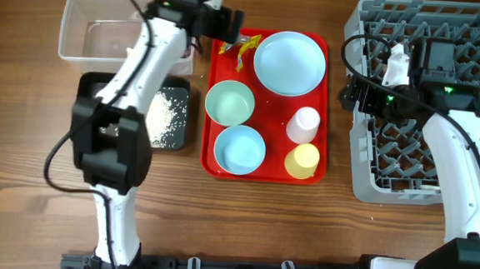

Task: Sort waste into correct bins and load items into the dishwasher rack
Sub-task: 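Grasp the yellow snack wrapper on the red tray with the left gripper, then drop the yellow wrapper into the clear bin with the left gripper, then move the right gripper to the white cup and grasp it, then carry the white cup with the right gripper into the dish rack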

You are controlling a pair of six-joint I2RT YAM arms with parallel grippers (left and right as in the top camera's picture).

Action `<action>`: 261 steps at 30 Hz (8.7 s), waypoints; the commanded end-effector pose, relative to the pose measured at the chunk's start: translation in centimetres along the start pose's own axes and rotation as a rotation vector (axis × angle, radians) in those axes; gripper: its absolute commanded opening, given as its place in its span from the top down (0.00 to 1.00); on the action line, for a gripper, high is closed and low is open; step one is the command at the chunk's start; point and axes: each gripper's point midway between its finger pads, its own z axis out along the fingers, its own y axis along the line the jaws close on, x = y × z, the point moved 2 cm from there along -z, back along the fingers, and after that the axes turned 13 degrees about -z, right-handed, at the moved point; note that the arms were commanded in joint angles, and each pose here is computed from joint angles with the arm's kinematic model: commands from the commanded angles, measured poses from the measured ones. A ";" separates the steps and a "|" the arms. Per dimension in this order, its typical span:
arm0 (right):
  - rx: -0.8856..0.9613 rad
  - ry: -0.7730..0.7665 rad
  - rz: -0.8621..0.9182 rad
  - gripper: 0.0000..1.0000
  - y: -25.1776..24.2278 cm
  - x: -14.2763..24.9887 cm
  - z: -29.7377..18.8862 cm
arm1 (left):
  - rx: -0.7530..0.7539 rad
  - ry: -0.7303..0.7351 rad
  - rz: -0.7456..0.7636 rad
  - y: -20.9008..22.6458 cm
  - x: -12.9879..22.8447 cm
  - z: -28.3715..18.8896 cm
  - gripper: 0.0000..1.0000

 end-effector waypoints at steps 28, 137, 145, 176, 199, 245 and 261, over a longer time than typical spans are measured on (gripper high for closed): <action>0.022 -0.027 0.007 0.04 -0.3 -0.6 -0.7 | -0.035 0.190 -0.039 -1.4 7.6 8.4 0.96; 0.214 0.265 -0.268 0.21 6.6 2.5 11.5 | -0.658 0.046 -0.827 17.6 6.4 -23.8 0.00; 0.223 0.340 -0.222 0.23 6.0 4.2 13.6 | -0.658 0.046 -0.827 17.6 6.4 -23.8 0.00; 0.229 0.531 -0.080 0.00 5.9 6.9 11.1 | -0.658 0.046 -0.827 17.6 6.4 -23.8 0.00; 0.284 0.436 -0.106 0.22 6.0 7.3 13.8 | -0.658 0.046 -0.827 17.6 6.4 -23.8 0.00; 0.458 0.160 0.604 0.30 -22.7 4.1 -12.6 | -0.659 0.046 -0.827 17.6 6.4 -23.8 0.00; 0.458 0.237 0.698 0.15 -24.6 10.1 -3.5 | -0.659 0.046 -0.827 17.6 6.4 -23.8 0.00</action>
